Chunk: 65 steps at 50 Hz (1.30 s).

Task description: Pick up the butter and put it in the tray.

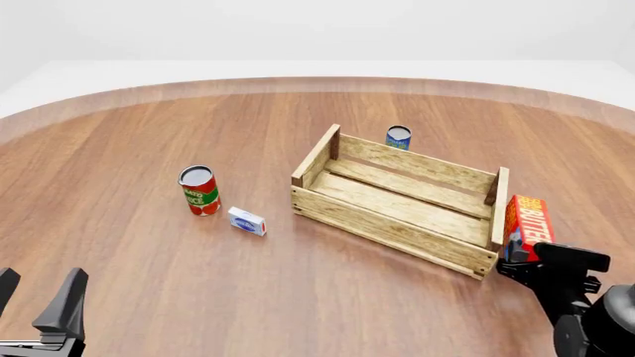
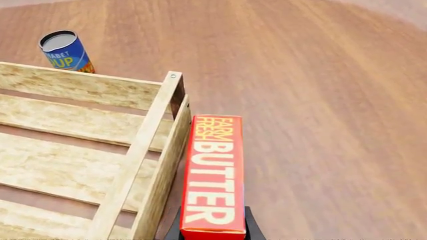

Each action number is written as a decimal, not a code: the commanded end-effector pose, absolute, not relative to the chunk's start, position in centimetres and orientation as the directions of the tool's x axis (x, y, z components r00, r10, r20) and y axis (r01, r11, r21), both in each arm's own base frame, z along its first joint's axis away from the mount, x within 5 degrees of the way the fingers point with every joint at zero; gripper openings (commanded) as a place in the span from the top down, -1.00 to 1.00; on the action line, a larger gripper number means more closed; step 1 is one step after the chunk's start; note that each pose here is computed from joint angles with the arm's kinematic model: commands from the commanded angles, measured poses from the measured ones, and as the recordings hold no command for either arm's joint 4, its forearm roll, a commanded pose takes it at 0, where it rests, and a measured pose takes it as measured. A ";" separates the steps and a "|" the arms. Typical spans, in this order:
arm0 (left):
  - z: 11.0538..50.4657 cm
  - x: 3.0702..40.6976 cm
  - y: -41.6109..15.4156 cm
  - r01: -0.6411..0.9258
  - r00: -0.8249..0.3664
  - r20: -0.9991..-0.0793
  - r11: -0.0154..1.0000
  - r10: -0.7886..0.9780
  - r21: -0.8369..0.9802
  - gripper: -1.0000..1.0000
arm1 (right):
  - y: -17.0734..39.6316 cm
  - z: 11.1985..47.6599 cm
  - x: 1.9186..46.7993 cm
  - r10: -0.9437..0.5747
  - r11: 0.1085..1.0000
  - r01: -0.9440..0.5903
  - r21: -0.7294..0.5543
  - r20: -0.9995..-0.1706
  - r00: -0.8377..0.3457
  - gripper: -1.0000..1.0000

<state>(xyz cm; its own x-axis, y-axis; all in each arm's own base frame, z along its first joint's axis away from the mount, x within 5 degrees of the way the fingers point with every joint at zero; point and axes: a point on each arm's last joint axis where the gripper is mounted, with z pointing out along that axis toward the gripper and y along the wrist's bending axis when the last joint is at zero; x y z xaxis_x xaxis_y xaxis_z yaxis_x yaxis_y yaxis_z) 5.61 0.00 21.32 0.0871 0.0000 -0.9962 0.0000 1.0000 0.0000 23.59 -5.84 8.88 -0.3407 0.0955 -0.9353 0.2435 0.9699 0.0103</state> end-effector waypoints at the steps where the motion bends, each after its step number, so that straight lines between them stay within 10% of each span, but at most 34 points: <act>1: 21.3 5.6 0.0 0.000 0.087 -0.996 1.000 0.000 0.000 -1.00 | -6.0 9.1 23.1 0.114 0.965 0.261 0.024 -0.935 -0.336 1.00; 65: 21.3 5.6 0.0 0.000 0.087 -0.996 1.000 0.000 0.000 -1.00 | -4.5 14.1 16.4 0.081 0.963 0.269 0.023 -0.975 -0.207 1.00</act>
<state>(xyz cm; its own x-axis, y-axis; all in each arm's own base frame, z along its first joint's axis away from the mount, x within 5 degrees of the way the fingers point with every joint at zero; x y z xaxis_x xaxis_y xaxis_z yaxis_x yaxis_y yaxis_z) 5.61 0.00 21.32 0.0871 0.0000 -0.9962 0.0000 1.0000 0.0000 17.19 -4.69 13.16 -0.2577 0.0736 -0.9634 0.2641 0.9645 0.0031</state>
